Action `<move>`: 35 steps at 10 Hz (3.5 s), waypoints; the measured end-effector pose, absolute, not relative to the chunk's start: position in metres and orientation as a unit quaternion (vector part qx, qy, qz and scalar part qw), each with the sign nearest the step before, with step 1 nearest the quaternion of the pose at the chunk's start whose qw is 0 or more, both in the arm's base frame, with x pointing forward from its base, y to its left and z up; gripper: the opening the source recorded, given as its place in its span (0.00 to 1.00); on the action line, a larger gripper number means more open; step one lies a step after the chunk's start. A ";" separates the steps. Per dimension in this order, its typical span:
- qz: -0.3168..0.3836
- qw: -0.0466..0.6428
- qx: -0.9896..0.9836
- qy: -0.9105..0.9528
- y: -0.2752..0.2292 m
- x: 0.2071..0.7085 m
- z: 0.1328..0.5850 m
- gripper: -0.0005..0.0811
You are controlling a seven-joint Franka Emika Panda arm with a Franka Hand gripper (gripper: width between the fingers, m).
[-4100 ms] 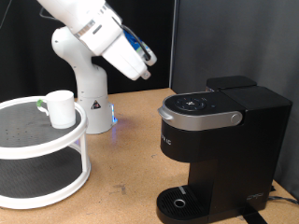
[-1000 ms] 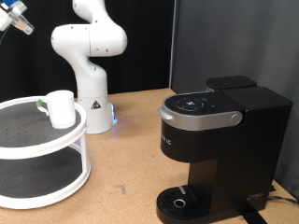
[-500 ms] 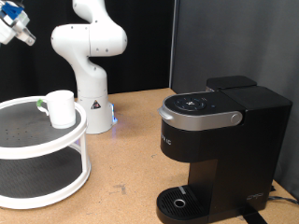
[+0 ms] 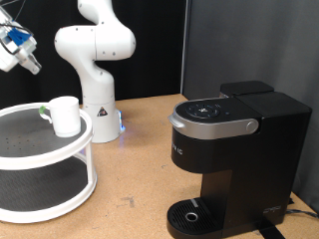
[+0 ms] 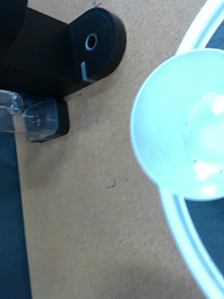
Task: Make a cup of coffee with the keurig machine
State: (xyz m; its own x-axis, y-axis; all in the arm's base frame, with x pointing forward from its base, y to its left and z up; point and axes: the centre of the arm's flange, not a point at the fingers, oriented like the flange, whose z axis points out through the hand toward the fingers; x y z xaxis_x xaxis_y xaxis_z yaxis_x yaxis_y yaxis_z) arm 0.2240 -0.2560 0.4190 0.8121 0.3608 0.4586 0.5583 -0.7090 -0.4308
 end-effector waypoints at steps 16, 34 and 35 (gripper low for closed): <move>-0.162 0.249 -0.927 -0.228 -0.227 0.225 0.331 0.99; -0.151 0.304 -0.904 -0.259 -0.226 0.216 0.391 0.08; -0.155 0.303 -0.911 -0.233 -0.223 0.220 0.388 0.08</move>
